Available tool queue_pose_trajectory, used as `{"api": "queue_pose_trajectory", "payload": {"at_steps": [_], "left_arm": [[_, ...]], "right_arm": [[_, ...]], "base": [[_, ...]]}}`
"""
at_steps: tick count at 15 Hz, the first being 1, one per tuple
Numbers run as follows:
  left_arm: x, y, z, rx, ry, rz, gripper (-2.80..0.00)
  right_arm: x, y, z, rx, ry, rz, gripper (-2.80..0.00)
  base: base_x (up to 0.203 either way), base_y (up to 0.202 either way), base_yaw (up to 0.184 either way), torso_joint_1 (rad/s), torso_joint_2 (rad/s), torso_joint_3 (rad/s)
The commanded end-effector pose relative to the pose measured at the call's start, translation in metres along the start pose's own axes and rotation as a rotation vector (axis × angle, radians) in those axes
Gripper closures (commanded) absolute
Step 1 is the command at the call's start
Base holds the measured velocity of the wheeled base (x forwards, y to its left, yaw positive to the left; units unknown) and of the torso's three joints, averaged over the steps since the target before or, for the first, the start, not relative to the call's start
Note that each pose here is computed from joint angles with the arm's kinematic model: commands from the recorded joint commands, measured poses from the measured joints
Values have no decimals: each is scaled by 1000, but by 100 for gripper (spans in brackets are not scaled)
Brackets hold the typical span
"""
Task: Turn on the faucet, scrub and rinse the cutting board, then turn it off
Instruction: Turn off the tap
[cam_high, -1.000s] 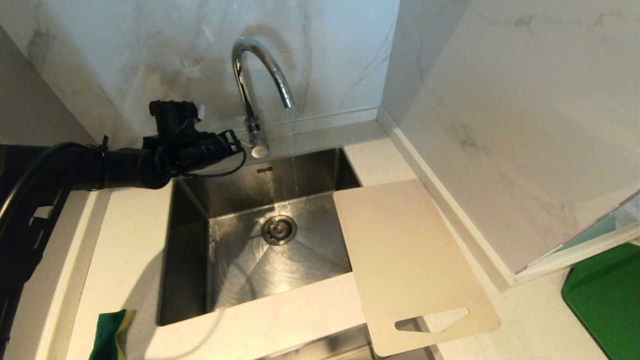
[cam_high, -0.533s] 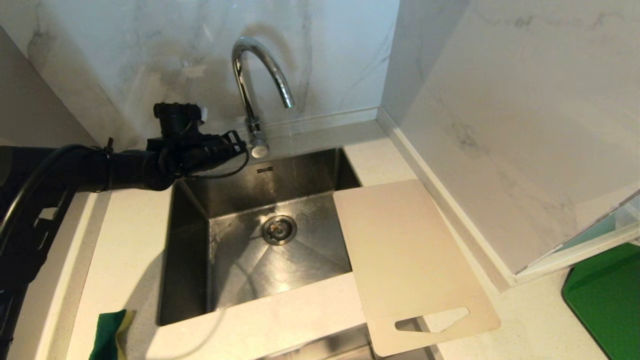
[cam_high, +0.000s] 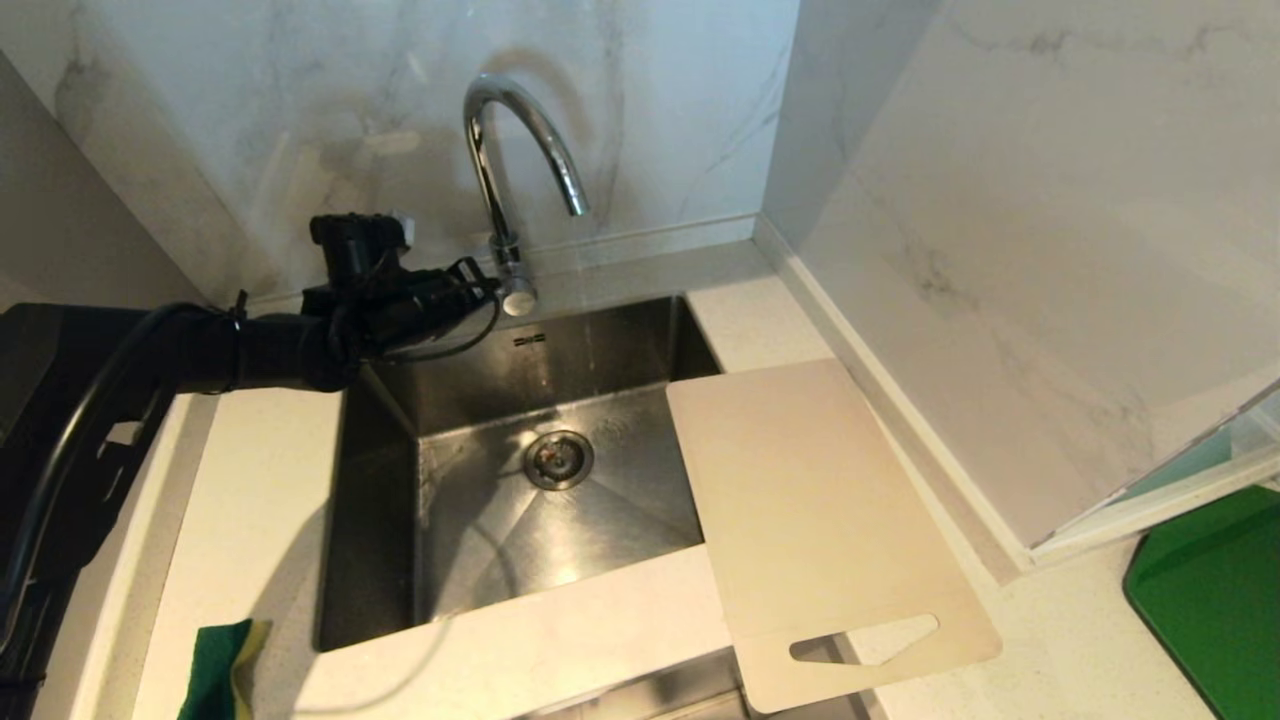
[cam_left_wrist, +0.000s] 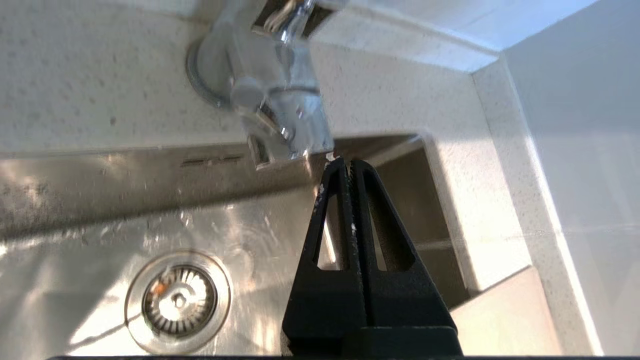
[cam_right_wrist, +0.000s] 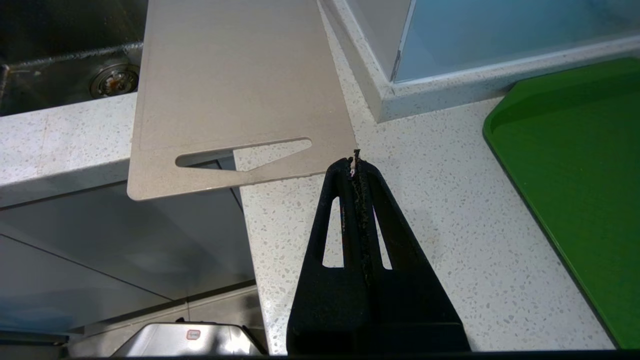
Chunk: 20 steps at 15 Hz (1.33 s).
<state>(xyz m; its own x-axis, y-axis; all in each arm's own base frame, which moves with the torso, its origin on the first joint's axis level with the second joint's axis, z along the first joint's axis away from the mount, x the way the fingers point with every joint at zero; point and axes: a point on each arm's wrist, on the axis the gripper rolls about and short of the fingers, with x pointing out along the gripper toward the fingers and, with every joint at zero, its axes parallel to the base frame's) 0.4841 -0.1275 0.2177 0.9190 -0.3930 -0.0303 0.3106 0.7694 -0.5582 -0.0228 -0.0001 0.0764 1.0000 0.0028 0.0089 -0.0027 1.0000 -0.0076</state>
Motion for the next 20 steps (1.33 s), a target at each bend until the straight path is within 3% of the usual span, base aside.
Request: {"api": "queue_pose_trajectory", "payload": {"at_steps": [1,12,15,20], "left_arm": [[3,4,-3,-3,2,2,0],[11,32,-5,17,-40,8,0],[13,33,-6,55,-43,5,0],[11,34,-2,57,-52,6,0]], "right_arm": [[0,0,0,0,1,0,0],[0,0,0,0,1,0,0],[0,0,0,0,0,0,0],[0,0,0,0,1,0,0]], "base": [[0,0,0,0,0,0],[0,0,0,0,0,0],[0,0,0,0,0,0],[0,0,0,0,0,0]]}}
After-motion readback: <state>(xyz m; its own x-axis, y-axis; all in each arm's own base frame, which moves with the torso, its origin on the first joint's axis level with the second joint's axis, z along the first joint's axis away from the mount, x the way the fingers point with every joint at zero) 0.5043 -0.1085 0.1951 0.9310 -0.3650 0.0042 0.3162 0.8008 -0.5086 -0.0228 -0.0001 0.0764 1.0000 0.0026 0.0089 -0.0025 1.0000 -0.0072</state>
